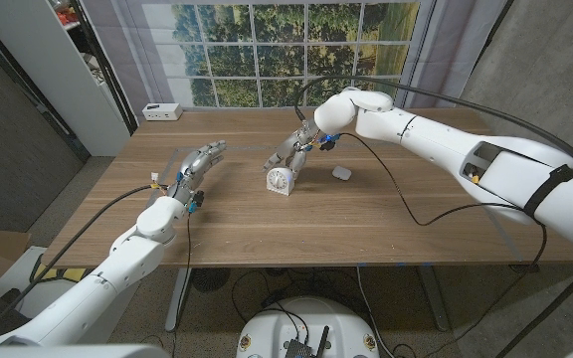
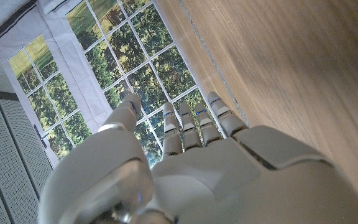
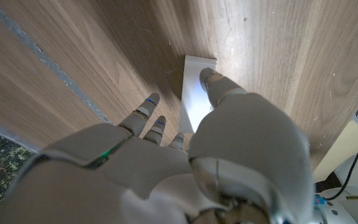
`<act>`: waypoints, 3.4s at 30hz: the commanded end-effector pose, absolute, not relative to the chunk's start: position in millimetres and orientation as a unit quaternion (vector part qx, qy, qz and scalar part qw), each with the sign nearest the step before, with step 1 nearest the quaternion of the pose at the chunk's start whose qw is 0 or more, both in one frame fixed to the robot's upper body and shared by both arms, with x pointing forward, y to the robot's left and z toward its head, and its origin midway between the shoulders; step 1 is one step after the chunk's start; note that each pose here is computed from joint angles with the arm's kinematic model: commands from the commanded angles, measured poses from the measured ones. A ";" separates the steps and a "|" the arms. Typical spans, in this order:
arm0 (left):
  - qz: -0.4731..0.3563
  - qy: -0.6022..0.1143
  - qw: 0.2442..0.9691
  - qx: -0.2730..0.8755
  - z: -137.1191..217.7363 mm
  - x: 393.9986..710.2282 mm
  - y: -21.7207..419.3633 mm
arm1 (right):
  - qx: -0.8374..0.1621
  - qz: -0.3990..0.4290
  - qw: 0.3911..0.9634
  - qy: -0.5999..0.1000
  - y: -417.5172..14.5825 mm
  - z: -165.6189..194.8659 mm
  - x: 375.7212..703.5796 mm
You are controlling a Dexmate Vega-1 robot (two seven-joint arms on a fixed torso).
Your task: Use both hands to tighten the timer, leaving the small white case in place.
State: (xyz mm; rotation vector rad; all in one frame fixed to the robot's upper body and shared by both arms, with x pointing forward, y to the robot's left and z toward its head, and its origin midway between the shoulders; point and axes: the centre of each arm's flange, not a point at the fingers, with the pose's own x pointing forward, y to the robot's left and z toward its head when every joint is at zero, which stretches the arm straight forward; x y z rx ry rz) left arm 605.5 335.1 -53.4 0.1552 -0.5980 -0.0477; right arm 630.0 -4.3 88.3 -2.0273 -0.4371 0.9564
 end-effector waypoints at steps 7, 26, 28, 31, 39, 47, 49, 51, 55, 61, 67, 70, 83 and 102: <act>-0.027 -0.287 0.954 0.079 -51.6 612.9 330.5 | -0.808 0.387 0.421 -0.141 -10.6 79.8 645.9; -0.033 -0.280 0.956 0.082 -49.0 619.9 327.5 | -0.797 0.392 0.432 -0.154 -14.1 62.1 643.6; -0.034 -0.281 0.955 0.083 -48.4 619.8 327.3 | -0.797 0.390 0.434 -0.156 -14.8 61.5 643.4; -0.035 -0.282 0.955 0.086 -48.0 619.9 326.3 | -0.796 0.387 0.439 -0.157 -15.9 61.6 643.3; -0.033 -0.285 0.953 0.093 -45.2 620.6 323.6 | -0.795 0.374 0.450 -0.161 -19.9 67.6 642.4; -0.031 -0.290 0.949 0.118 -40.7 619.2 318.9 | -0.788 0.358 0.473 -0.163 -25.6 76.8 643.5; -0.025 -0.289 0.948 0.130 -38.9 617.8 317.3 | -0.785 0.357 0.480 -0.159 -26.9 79.6 644.2; -0.019 -0.290 0.946 0.142 -36.9 616.0 315.7 | -0.781 0.357 0.488 -0.157 -28.5 82.2 644.9; -0.011 -0.291 0.943 0.160 -33.9 612.3 313.1 | -0.773 0.358 0.501 -0.152 -30.4 86.4 645.7; -0.002 -0.295 0.937 0.187 -30.2 606.9 306.8 | -0.761 0.359 0.522 -0.139 -33.1 93.9 646.9; 0.001 -0.312 0.924 0.223 -22.5 603.0 295.2 | -0.741 0.351 0.557 -0.129 -39.2 106.2 647.0; -0.003 -0.316 0.919 0.235 -18.9 602.5 290.3 | -0.738 0.343 0.567 -0.127 -41.6 111.6 646.9; -0.020 -0.347 0.899 0.266 -2.7 602.0 275.1 | -0.690 0.342 0.631 -0.099 -52.0 128.6 647.5; -0.058 -0.369 0.881 0.288 8.9 600.8 255.7 | -0.582 0.349 0.729 -0.093 -71.0 134.9 648.8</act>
